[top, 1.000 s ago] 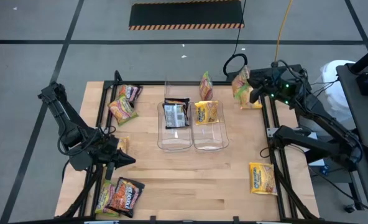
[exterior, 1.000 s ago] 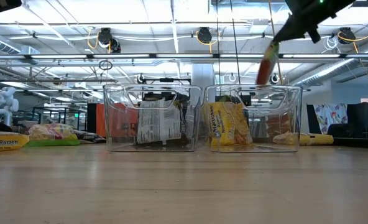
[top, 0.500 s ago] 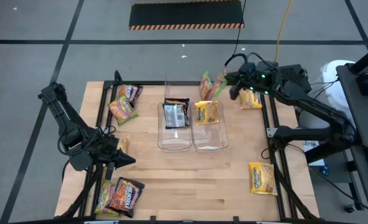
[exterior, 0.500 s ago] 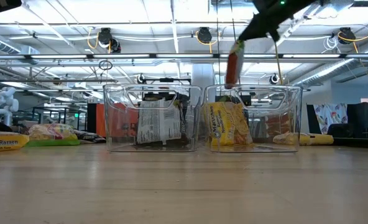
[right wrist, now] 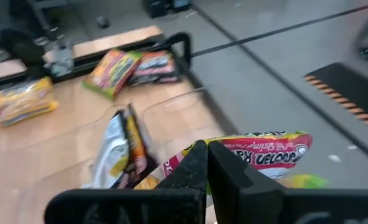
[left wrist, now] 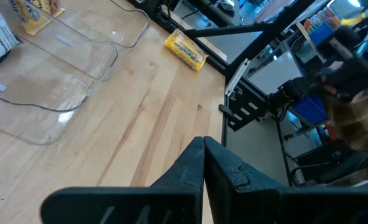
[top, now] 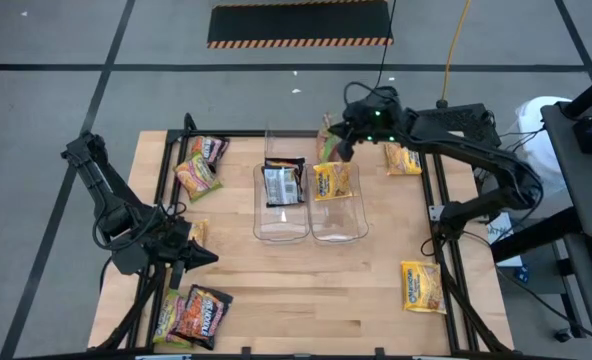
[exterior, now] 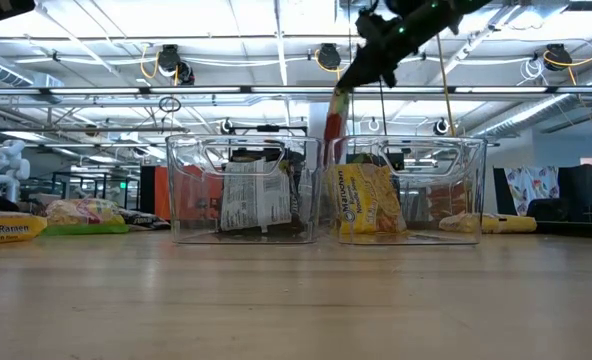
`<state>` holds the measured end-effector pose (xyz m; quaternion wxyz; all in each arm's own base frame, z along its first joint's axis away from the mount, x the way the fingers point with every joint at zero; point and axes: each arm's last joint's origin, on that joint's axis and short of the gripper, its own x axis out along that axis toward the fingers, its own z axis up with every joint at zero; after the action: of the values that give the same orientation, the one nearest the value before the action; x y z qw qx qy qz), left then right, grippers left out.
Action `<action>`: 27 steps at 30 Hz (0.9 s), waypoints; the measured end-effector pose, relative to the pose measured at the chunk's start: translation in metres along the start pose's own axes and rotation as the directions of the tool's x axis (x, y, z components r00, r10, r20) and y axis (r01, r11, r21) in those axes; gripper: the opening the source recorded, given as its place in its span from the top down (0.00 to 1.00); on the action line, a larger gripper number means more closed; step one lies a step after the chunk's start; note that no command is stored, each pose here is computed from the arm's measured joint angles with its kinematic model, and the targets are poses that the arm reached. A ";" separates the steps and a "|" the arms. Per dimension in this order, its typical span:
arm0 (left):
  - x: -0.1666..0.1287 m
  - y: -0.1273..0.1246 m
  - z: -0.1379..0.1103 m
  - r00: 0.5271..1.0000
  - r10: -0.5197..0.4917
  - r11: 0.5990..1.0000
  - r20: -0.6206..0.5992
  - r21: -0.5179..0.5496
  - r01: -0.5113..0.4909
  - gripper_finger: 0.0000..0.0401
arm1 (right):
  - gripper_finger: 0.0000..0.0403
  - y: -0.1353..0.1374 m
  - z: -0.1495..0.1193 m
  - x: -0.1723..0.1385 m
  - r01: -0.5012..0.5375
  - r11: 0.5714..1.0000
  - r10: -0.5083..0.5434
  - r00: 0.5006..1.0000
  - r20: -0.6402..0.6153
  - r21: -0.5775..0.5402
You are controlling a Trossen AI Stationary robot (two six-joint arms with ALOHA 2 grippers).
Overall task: Sort Maruchan noodles
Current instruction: Put the green noodle pack into the top transparent bin
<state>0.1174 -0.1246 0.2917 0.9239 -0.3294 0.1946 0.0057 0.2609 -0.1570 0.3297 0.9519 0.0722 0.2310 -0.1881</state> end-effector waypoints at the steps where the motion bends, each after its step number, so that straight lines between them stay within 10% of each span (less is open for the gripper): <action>1: 0.000 0.000 0.000 1.000 0.000 1.000 0.000 0.000 0.000 0.98 | 1.00 0.000 -0.001 0.005 -0.011 1.000 0.011 1.000 -0.007 0.000; 27: 0.000 0.000 0.000 1.000 -0.001 1.000 0.002 -0.016 0.001 0.98 | 1.00 -0.055 -0.031 0.032 -0.016 0.999 0.021 0.989 -0.149 0.034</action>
<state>0.1174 -0.1246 0.2918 0.9215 -0.3367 0.1936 0.0073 0.2530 -0.2107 0.2851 0.9323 0.1038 0.2978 -0.1769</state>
